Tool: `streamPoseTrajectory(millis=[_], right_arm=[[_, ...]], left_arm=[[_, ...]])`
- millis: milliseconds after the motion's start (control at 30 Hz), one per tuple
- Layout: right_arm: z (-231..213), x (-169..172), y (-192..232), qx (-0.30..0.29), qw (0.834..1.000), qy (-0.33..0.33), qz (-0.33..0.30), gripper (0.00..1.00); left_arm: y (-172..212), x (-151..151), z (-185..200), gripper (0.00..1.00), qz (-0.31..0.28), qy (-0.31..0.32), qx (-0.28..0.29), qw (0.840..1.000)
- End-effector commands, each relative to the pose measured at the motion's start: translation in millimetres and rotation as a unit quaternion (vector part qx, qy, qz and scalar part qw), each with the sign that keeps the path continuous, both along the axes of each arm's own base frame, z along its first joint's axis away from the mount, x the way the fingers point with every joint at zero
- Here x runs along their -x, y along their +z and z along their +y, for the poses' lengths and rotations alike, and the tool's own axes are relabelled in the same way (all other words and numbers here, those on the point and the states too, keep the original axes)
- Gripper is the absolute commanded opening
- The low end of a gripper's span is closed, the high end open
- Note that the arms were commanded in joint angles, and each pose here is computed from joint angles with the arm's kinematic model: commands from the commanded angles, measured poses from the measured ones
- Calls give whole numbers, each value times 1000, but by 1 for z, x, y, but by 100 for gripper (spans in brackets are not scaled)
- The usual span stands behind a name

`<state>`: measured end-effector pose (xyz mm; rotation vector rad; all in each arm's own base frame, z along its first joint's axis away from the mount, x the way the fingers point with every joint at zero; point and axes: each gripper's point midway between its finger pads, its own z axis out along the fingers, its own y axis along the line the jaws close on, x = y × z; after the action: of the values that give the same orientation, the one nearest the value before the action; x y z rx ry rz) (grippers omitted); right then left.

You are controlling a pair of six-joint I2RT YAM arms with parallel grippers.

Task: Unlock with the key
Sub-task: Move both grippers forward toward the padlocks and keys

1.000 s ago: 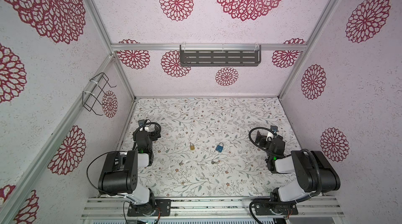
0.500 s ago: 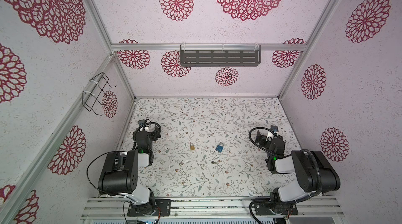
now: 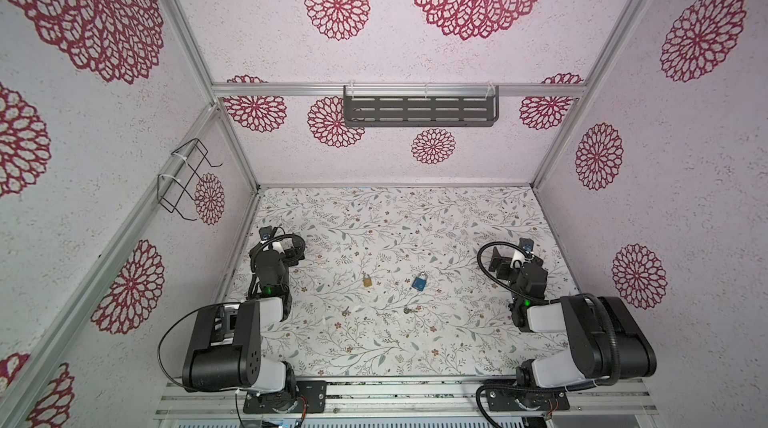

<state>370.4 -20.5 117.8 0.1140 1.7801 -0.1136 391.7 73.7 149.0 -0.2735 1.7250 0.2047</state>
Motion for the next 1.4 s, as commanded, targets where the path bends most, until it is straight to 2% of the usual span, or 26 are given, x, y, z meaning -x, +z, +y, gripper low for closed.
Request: streamPoseTrajectory(millis=[0, 167, 367, 433, 567, 700, 800, 900, 1000, 1200, 1367], right_arm=[[-2, -1, 17, -9, 1000, -11, -7, 99], [-10, 4, 28, -40, 998, -41, 16, 99], [-11, 17, 36, -69, 995, -53, 42, 99], [-10, 19, 41, -82, 994, -55, 44, 99], [-11, 25, 53, -122, 989, -68, 50, 99], [8, 30, 64, -159, 986, -22, 53, 99], [10, 43, 59, -229, 972, -33, 40, 99], [20, 53, 62, -263, 964, -9, 34, 99], [29, 58, 62, -272, 961, 13, 43, 99], [41, 61, 51, -272, 956, 25, 110, 99], [68, 61, 47, -257, 952, 57, 159, 99]], left_arm=[[4, 7, -4, 97, 6, -10, -1, 1000], [24, 17, -9, 97, -3, -18, 18, 1000], [53, 29, -14, 97, -39, -17, 106, 993], [61, 33, -17, 97, -43, -18, 143, 989], [65, 46, -1, 97, -33, 43, 218, 975], [66, 57, 1, 98, -30, 50, 264, 963], [56, 67, 4, 97, -37, 66, 314, 947], [53, 70, -2, 97, -34, 46, 342, 938], [52, 74, -11, 97, -9, 32, 358, 933], [51, 80, -39, 97, 22, -26, 392, 919], [49, 89, -65, 97, 54, -70, 402, 911]])
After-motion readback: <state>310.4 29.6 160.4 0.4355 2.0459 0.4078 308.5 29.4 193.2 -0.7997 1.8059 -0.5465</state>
